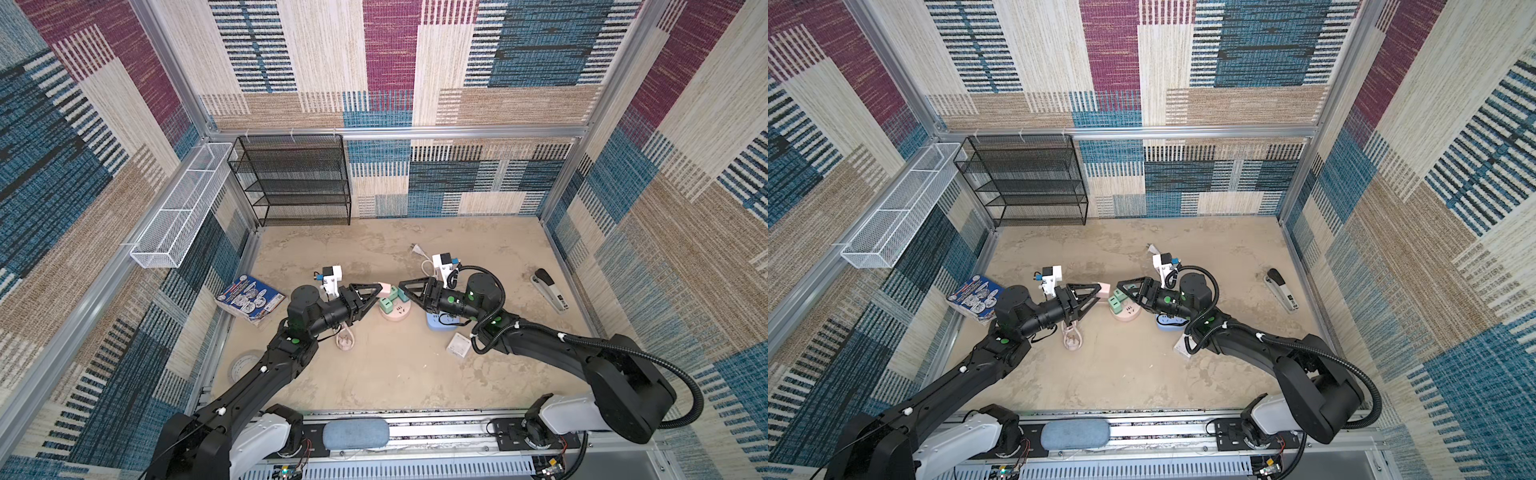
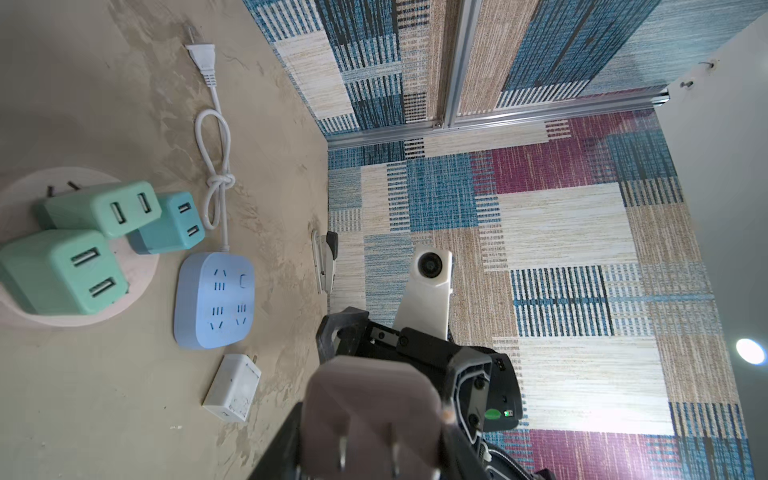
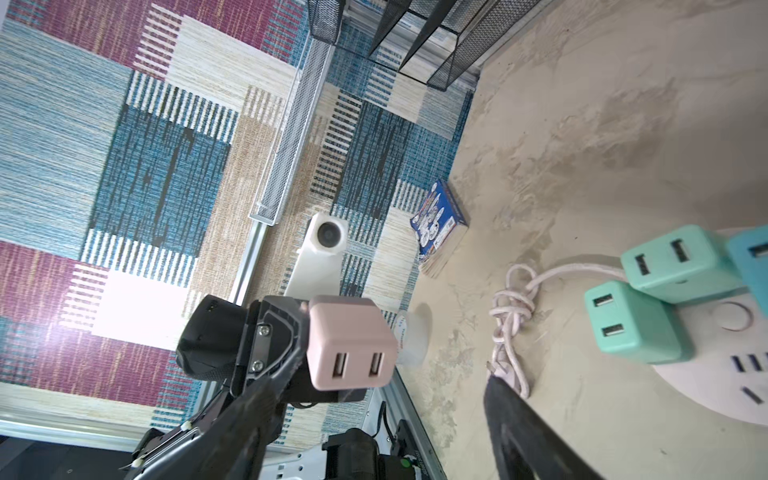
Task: Insert the plug
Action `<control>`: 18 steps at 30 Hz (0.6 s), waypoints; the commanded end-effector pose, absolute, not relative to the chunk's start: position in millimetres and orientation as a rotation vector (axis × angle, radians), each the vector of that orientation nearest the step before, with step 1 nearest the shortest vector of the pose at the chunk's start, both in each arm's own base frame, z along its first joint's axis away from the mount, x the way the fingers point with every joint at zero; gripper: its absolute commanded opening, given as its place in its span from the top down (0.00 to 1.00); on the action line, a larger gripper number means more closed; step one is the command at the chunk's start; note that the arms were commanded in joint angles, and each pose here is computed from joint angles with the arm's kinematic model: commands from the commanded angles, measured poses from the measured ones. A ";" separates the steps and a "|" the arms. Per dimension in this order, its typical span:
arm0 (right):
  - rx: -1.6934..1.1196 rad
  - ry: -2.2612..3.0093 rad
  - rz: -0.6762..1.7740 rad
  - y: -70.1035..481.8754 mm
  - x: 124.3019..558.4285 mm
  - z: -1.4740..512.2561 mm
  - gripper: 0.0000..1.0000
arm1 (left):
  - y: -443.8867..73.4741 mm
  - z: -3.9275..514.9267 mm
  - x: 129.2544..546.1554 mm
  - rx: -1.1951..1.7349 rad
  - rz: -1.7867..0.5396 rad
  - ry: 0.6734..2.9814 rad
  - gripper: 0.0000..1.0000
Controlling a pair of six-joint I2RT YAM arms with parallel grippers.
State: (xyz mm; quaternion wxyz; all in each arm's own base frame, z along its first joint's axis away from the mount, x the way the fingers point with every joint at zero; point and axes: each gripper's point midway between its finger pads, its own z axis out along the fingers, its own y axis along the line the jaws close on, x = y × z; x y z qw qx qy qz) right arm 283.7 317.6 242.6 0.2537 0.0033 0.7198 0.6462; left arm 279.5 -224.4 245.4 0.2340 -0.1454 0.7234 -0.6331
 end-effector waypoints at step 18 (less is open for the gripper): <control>-0.061 1.831 1.943 326.9 275.1 271.2 0.37 | -253.0 265.9 285.4 -0.341 -1.864 1.883 1.00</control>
